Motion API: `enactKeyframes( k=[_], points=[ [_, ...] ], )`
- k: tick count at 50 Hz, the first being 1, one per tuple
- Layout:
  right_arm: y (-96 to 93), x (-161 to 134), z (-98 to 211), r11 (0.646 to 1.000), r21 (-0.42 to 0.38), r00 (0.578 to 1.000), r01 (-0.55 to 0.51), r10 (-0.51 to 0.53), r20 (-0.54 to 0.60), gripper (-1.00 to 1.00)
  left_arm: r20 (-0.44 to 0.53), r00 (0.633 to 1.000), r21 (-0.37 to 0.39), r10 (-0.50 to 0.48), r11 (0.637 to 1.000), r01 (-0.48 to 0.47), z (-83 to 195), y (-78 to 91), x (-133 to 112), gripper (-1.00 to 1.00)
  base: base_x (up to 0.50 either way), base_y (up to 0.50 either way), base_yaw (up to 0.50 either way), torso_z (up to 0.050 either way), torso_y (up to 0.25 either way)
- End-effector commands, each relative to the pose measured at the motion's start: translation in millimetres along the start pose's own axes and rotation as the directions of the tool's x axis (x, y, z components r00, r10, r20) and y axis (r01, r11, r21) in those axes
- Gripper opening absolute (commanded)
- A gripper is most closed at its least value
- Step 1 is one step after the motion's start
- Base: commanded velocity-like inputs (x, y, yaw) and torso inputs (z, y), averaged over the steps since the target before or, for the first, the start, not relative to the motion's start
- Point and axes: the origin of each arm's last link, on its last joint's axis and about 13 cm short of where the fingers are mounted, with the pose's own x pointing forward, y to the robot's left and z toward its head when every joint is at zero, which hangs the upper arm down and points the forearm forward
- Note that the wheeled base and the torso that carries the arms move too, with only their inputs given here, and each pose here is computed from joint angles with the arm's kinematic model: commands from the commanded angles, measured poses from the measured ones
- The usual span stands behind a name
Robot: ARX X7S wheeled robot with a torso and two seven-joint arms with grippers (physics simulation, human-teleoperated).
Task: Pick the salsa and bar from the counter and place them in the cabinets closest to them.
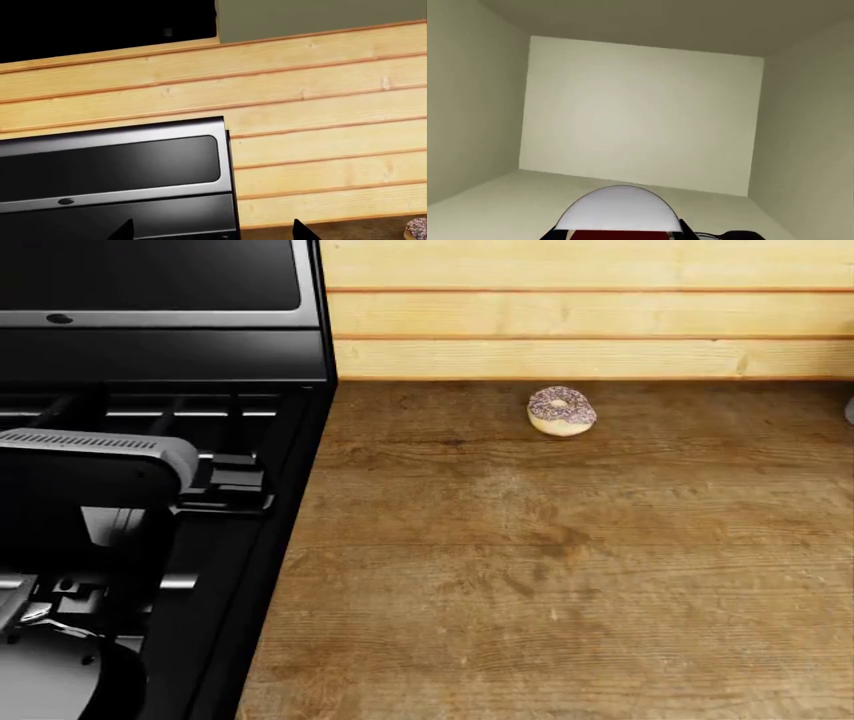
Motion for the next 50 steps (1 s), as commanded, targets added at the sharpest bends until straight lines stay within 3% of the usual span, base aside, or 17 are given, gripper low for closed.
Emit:
enactKeyframes(
  k=[1,25,50],
  points=[
    [-4.9,13,-39,0.999,-0.012,0.986,0.046,-0.047,-0.157,1.00,-0.004,1.000,0.004,-0.001,1.000,0.001,-1,-0.7,0,1.00,0.00,0.00,0.00,0.000,0.000],
    [-4.5,19,-30,0.991,-0.133,1.000,0.019,-0.019,0.002,1.00,-0.009,1.000,0.005,-0.004,1.000,0.004,-2,-1.4,0,1.00,0.00,0.00,0.00,0.000,0.000],
    [-0.2,12,-1,0.987,-0.159,0.987,0.006,0.020,0.162,1.00,-0.019,1.000,0.006,0.000,1.000,0.000,-5,-0.2,-1,1.00,0.00,0.00,0.00,0.000,0.000]
  ],
)
